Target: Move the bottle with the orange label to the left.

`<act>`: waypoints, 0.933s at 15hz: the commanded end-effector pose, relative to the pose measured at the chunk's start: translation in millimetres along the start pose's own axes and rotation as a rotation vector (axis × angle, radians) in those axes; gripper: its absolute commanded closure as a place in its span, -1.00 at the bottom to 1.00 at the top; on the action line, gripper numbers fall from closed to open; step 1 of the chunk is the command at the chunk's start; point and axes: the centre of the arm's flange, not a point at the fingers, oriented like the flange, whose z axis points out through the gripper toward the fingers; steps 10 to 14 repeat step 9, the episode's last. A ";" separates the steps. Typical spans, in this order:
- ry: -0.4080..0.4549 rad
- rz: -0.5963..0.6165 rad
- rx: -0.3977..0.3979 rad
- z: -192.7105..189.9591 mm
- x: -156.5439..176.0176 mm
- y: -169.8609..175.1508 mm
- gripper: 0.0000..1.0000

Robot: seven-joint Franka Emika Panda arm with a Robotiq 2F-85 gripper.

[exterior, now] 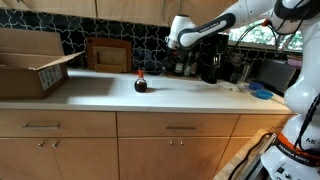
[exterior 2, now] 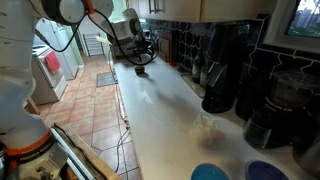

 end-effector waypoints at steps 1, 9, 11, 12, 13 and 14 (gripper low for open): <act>-0.172 0.081 0.084 -13.9 -14.9 16.6 -1.00; -0.220 0.121 0.154 -12.5 -22.6 16.1 -1.00; -0.220 0.121 0.154 -12.5 -22.6 16.1 -1.00; -0.220 0.121 0.154 -12.5 -22.6 16.1 -1.00; -0.220 0.121 0.154 -12.5 -22.6 16.1 -1.00; -0.220 0.121 0.154 -12.5 -22.6 16.1 -1.00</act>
